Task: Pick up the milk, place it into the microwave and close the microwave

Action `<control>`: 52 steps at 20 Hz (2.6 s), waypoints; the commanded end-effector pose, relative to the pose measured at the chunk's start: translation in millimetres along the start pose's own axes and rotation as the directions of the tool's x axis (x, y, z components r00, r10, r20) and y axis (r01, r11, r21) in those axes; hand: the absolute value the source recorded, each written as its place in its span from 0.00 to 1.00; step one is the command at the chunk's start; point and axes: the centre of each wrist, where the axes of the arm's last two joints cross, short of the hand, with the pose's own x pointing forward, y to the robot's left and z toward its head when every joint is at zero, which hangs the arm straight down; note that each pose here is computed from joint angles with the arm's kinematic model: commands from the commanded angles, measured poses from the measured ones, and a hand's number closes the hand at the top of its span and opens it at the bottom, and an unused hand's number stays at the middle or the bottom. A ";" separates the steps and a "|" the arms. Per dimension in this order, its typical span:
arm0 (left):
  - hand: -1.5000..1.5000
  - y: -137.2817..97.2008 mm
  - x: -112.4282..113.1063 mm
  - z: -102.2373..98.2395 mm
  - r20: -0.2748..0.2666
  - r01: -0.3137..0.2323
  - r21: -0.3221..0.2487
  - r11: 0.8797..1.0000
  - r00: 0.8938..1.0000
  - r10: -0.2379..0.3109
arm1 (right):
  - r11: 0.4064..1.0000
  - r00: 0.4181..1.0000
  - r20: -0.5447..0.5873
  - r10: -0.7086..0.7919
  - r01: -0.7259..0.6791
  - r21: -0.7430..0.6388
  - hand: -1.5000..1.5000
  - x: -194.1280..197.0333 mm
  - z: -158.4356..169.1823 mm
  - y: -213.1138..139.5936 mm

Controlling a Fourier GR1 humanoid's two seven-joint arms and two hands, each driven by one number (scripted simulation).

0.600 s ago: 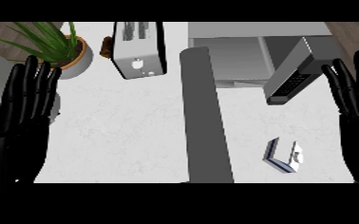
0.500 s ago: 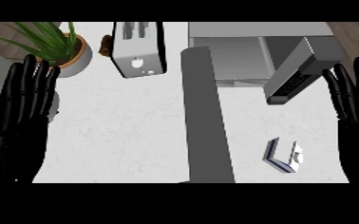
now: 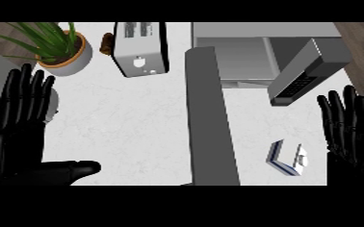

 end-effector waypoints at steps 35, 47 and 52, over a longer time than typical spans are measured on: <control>0.00 69.1 56.1 78.6 -0.035 -0.023 0.004 1.000 0.999 0.023 | 0.949 0.950 -0.289 0.115 -0.191 -0.250 0.00 -123.4 84.4 -59.6; 0.00 71.5 70.9 91.1 -0.020 0.001 0.020 1.000 1.000 0.000 | 0.963 0.940 -0.333 0.072 -0.153 -0.223 0.00 -190.9 135.5 -58.0; 0.00 86.2 55.3 93.4 -0.041 -0.036 -0.010 0.999 0.999 0.036 | 0.960 0.930 -0.350 0.109 -0.190 -0.207 0.00 -210.7 133.7 -86.4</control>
